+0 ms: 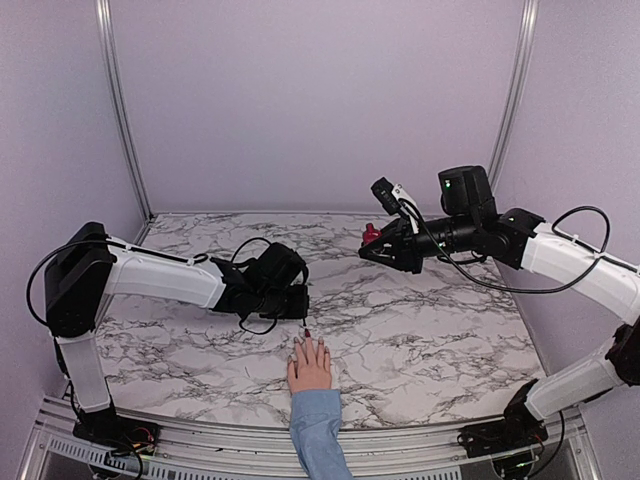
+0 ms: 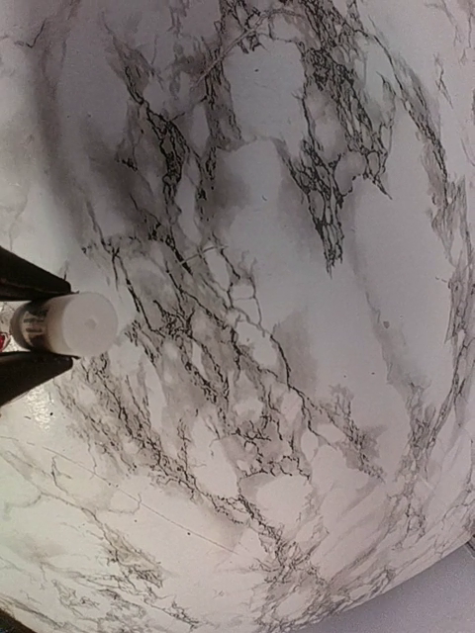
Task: Paint the nails
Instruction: Paint the nail with the hand.
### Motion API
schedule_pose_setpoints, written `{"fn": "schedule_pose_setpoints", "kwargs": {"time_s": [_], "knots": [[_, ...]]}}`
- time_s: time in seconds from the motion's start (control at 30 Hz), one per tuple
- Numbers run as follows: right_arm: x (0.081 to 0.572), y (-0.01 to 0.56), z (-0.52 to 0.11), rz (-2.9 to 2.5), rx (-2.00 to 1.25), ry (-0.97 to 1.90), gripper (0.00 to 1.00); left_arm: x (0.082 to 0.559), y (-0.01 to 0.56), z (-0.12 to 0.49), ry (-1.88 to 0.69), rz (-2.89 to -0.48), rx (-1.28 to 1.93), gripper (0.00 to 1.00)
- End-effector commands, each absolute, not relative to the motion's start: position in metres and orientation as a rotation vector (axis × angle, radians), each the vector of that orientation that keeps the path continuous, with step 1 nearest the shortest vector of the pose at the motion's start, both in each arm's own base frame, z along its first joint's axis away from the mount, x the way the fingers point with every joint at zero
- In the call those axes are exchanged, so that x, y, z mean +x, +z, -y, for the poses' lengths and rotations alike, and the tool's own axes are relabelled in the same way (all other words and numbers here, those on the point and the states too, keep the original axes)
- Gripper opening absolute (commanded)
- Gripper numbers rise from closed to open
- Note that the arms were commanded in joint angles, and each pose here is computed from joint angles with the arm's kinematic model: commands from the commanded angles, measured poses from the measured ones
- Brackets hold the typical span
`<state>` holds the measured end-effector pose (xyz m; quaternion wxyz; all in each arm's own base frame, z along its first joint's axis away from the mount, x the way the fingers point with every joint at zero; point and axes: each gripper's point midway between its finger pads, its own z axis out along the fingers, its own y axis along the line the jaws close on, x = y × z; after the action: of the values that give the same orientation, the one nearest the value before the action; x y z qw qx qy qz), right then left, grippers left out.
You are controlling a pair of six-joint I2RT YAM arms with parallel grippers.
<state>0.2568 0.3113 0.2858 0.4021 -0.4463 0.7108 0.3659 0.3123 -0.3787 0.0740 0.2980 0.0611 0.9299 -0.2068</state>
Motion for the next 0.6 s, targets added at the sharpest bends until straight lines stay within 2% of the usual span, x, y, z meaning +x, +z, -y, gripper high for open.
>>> {"fn": "schedule_pose_setpoints", "kwargs": {"time_s": [0.0, 0.57], "knots": [[0.262, 0.307, -0.310, -1.751, -1.115, 0.906, 0.00, 0.317, 0.090, 0.377, -0.550, -2.444, 0.170, 0.00], [0.256, 0.308, -0.307, -1.742, -1.116, 0.911, 0.00, 0.287, 0.078, 0.385, -0.595, -2.502, 0.247, 0.00]]}}
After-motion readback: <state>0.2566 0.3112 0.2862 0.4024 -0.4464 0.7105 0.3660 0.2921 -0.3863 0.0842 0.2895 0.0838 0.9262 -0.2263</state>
